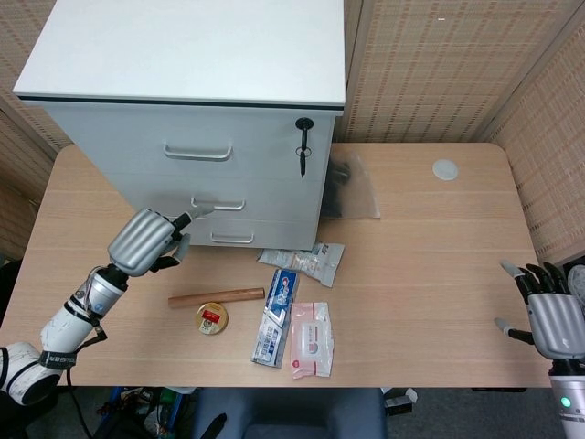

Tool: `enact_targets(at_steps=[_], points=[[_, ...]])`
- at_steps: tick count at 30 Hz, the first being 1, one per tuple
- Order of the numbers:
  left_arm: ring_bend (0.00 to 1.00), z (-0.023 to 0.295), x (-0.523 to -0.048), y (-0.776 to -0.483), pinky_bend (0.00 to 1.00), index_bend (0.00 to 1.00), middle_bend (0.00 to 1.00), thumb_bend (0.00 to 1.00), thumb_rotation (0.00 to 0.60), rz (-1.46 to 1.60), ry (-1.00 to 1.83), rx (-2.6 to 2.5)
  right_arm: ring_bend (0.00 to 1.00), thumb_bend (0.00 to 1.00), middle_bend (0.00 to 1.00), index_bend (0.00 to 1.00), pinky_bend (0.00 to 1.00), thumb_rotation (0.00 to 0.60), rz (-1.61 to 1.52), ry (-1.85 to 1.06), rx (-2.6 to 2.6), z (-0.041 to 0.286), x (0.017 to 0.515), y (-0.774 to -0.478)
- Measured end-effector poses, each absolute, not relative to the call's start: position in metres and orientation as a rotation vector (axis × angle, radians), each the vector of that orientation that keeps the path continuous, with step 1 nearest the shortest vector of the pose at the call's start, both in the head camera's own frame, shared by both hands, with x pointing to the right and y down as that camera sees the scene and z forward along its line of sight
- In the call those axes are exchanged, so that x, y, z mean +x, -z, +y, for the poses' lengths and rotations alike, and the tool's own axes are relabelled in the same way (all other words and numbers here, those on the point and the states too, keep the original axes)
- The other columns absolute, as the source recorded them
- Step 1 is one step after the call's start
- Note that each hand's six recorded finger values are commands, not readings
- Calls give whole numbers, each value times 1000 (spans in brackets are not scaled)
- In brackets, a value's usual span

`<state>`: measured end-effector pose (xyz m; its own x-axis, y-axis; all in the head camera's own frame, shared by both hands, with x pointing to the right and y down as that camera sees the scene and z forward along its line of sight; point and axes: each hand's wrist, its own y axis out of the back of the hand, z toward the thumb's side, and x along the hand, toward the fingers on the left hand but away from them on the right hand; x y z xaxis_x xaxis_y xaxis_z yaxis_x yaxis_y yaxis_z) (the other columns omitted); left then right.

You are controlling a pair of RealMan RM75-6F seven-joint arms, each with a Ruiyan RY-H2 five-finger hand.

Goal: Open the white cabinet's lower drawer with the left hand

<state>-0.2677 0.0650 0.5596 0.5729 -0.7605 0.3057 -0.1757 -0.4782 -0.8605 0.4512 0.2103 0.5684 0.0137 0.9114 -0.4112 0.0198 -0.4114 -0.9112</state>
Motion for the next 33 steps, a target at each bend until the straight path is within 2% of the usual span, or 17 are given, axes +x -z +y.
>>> enact_targets(at_steps=[33], points=[[996, 50, -263, -570, 1000, 190, 989, 677, 600, 727, 950, -1980, 152, 46, 264, 162, 84, 600, -1004, -1517, -1536, 214, 459, -570]])
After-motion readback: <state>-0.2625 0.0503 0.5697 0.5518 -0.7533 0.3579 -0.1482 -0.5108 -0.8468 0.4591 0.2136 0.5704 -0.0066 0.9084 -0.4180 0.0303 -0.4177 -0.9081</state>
